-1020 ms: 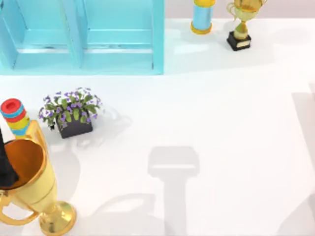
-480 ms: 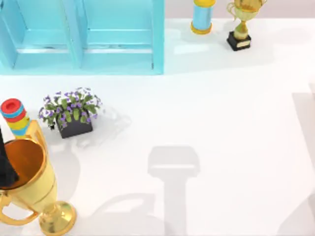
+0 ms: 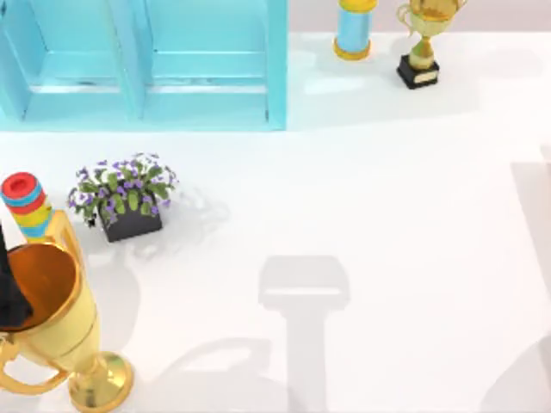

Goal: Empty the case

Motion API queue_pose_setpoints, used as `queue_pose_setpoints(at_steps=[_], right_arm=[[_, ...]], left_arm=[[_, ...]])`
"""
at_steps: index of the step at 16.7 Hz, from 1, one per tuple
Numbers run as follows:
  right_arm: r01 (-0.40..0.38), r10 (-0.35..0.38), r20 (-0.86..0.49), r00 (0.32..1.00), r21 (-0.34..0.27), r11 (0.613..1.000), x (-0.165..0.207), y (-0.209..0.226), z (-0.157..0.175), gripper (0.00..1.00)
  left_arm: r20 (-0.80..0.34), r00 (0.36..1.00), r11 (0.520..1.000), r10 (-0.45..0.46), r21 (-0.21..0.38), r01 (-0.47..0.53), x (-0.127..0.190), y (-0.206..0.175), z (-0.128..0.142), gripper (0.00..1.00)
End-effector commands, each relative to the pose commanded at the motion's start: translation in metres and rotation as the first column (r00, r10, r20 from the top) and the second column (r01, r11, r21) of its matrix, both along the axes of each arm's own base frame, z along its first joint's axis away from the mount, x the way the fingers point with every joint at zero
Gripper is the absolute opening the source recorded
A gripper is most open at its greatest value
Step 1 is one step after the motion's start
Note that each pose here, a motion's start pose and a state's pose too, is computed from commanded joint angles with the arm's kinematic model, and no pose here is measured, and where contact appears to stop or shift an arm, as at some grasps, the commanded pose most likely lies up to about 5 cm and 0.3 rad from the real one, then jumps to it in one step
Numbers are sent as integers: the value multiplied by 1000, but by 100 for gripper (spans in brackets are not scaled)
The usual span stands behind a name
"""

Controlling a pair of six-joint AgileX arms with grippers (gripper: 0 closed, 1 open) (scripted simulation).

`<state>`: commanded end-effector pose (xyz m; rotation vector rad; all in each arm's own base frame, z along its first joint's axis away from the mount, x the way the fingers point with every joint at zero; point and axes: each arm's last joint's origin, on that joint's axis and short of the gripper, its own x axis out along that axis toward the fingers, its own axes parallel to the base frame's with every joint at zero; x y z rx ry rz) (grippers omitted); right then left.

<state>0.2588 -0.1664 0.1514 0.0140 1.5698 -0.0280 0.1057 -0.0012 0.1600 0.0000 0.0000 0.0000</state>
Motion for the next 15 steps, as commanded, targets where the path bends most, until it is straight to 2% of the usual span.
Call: queue_pose_setpoints(at_steps=[2,9,11,15], right_arm=[[1,-1,-6,1000,3,1000,3,-3,17,0],[-4,4,-6,1000,4,1000,0,1,109,0],[-5,5,2,1000,0,1000,-2,3,121,0],[-4,4,-1,1000,2,1000,-2,3,120,0]], left_arm=[[0,1000,1000,0,0,0,0,0,0,100],[0,1000,1000,0,0,0,0,0,0,100],[0,1000,1000,0,0,0,0,0,0,100],[0,1000,1000,0,0,0,0,0,0,100]])
